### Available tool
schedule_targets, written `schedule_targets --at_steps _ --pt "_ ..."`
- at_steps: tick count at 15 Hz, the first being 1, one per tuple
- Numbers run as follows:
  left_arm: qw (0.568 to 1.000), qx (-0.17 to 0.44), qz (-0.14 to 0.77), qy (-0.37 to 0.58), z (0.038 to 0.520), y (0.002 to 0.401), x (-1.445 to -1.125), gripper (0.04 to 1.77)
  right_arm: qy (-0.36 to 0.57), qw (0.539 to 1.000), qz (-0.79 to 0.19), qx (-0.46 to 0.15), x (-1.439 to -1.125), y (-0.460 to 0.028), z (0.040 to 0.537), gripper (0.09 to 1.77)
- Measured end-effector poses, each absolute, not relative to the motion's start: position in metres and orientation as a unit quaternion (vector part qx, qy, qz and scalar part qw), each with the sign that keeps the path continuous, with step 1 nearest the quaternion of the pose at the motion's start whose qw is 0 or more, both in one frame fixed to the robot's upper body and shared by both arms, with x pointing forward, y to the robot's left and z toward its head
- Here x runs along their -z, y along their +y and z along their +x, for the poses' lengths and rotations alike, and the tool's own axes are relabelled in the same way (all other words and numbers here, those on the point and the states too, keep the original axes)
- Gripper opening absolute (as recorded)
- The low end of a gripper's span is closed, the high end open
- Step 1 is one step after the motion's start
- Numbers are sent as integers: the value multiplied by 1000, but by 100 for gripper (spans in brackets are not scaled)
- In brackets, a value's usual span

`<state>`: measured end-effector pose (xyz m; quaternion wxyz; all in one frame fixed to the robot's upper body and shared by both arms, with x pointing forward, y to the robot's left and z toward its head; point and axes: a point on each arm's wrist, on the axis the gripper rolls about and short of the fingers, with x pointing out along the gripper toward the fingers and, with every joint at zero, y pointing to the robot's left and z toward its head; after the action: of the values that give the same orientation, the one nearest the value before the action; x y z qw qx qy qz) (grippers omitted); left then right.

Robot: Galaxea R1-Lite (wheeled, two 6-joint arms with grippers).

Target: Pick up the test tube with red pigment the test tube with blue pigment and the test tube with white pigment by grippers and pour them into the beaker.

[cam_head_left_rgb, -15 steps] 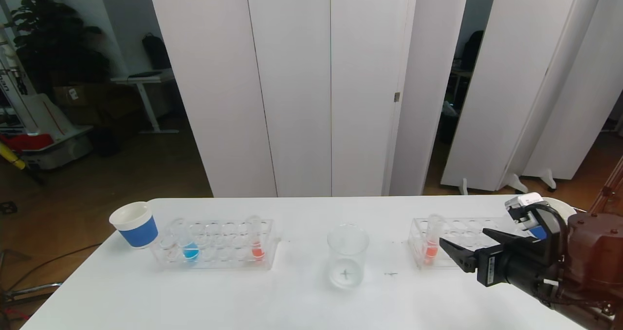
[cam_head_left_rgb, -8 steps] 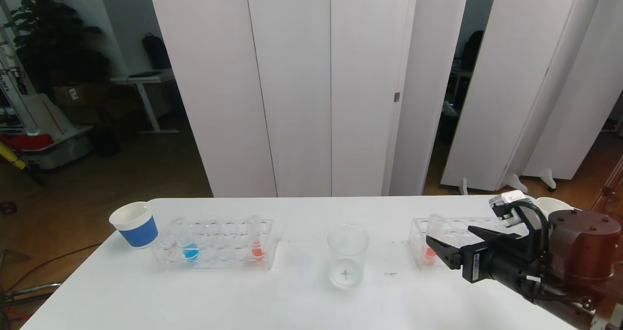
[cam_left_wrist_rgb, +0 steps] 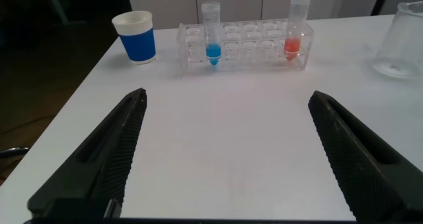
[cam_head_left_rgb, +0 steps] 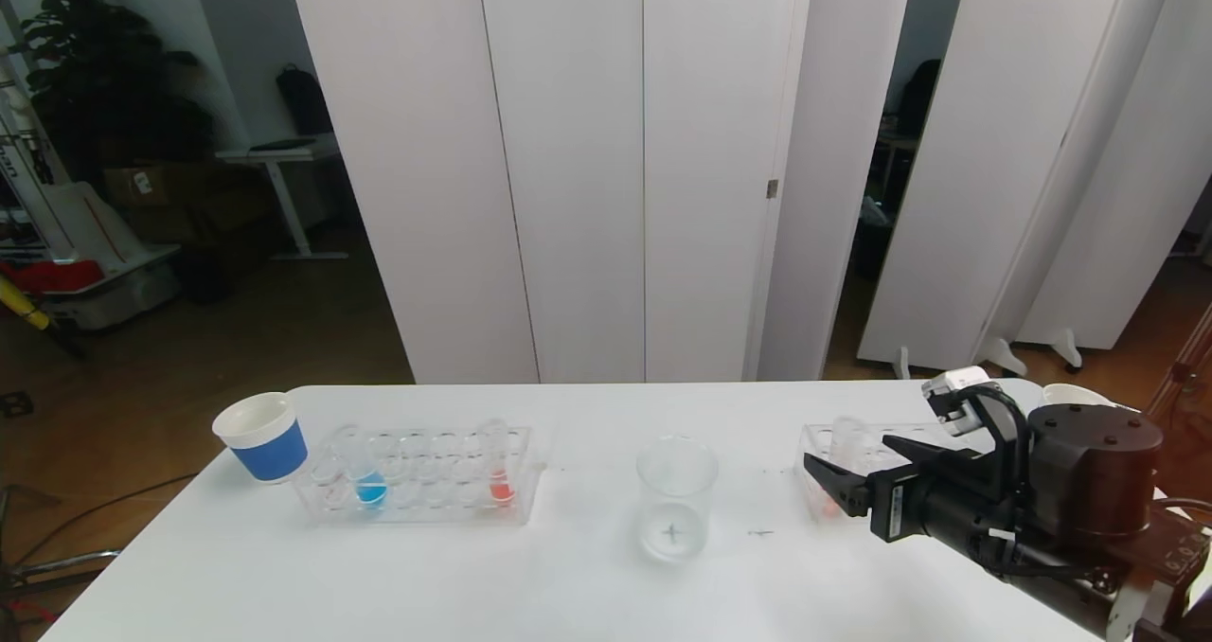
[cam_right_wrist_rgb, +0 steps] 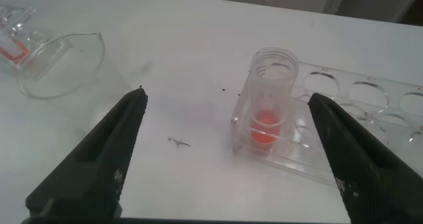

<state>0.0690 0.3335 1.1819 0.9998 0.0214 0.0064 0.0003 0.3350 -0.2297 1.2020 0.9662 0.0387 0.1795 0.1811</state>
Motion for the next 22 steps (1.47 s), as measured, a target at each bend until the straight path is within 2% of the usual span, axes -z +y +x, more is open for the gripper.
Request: schedule_targets --at_steps 5,9,22 --pt "1000 0 21 6 69 333 -1182 175 181 966 48 -181 -1200 -225 343 175" --pt "1000 0 21 6 69 333 -1182 175 175 972 54 -148 -1199 -222 352 175" --pt "1000 0 21 6 69 333 -1182 175 163 978 54 -120 -1184 -217 369 175"
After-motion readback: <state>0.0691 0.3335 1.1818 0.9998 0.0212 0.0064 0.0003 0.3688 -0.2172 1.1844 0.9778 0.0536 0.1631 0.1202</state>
